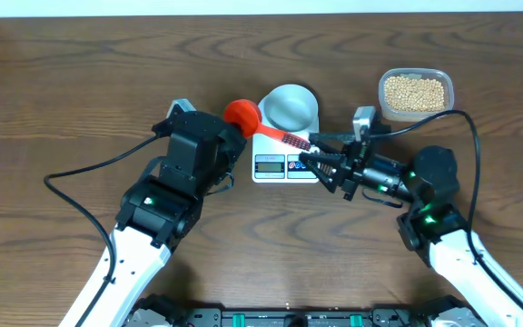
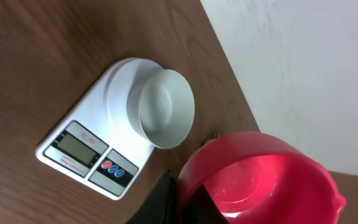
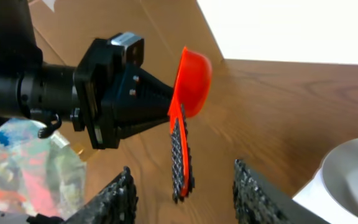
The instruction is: Scoop item into bowl and weigh 50g on scale
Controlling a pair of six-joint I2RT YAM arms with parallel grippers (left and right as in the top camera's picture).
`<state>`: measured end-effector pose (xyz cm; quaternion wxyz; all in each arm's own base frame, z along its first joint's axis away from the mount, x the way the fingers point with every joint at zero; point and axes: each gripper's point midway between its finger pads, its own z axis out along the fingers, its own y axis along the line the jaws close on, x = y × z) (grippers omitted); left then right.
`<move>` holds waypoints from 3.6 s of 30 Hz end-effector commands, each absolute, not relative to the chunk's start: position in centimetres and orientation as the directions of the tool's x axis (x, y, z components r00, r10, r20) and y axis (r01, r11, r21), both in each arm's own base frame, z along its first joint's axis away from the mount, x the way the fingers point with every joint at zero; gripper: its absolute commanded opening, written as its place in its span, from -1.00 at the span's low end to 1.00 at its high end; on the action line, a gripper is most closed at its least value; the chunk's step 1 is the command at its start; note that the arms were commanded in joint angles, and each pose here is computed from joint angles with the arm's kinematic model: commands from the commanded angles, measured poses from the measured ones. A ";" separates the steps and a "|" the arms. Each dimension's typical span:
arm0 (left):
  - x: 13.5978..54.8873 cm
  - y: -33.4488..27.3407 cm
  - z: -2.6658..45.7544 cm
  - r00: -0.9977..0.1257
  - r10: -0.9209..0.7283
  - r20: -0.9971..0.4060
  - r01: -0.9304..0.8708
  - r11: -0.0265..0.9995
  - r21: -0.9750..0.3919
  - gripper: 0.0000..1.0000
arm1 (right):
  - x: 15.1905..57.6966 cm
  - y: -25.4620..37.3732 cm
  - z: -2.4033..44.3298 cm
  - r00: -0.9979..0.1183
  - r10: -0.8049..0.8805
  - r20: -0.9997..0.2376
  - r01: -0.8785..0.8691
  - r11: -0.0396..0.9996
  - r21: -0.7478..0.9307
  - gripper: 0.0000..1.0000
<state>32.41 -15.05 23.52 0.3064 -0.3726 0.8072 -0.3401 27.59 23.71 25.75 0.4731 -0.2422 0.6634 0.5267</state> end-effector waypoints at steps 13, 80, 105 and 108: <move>34.1 -18.6 22.5 -0.620 -0.770 -0.151 -0.379 0.462 -0.802 -0.85 | 29.0 25.0 26.3 -0.371 0.219 -0.902 -0.835 0.347 0.428 -0.28; 34.4 -19.3 23.6 -0.688 -0.663 -0.296 -0.213 0.574 -0.791 -0.85 | 30.9 24.7 25.2 -0.426 0.276 -0.862 -0.767 0.396 0.506 -0.84; 34.5 -19.0 23.5 -0.677 -0.671 -0.302 -0.222 0.578 -0.785 -0.43 | 33.3 22.7 22.9 -0.426 0.277 -0.861 -0.673 0.539 0.506 -0.97; 34.5 -19.0 23.5 -0.677 -0.670 -0.303 -0.222 0.578 -0.785 -0.37 | 33.9 22.3 22.9 -0.397 0.282 -0.873 -0.658 0.576 0.485 -0.97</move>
